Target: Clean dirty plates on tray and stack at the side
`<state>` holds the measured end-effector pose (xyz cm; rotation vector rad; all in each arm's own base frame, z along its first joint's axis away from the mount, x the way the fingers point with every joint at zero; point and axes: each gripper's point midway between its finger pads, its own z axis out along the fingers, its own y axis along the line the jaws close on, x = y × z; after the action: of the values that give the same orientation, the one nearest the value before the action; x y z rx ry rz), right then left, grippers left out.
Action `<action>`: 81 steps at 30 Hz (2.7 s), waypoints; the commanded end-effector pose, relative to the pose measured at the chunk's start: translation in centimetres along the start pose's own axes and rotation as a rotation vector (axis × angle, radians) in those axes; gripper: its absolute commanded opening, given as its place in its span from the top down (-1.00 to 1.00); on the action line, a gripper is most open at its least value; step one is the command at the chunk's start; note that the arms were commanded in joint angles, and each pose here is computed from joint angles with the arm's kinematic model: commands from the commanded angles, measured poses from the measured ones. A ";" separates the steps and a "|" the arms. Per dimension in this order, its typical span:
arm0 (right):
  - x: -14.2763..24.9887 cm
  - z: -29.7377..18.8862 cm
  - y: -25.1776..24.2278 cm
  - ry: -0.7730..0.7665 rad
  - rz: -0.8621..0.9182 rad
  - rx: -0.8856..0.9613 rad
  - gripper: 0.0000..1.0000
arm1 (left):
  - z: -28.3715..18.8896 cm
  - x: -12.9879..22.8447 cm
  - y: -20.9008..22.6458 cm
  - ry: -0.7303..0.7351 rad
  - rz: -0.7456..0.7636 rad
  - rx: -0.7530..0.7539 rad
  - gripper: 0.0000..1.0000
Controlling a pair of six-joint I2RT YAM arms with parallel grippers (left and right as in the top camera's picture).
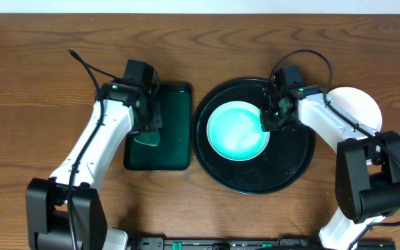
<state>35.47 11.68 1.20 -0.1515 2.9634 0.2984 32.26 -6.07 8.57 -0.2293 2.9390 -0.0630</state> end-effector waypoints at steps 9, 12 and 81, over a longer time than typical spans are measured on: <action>0.2 -0.2 0.9 -0.001 -0.012 -0.026 0.98 | 2.5 1.0 0.9 -0.010 0.015 -0.019 0.85; 0.2 -0.2 0.9 -0.001 -0.012 -0.026 0.97 | 2.5 1.0 0.9 -0.011 0.015 -0.019 0.66; 0.2 -0.2 0.8 -0.003 -0.012 -0.019 0.90 | -11.7 -3.0 17.2 -0.327 -0.615 -0.083 -0.61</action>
<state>35.44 11.74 1.19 -0.1525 2.9640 0.3029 30.36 11.35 18.94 -1.0265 2.4668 -0.0014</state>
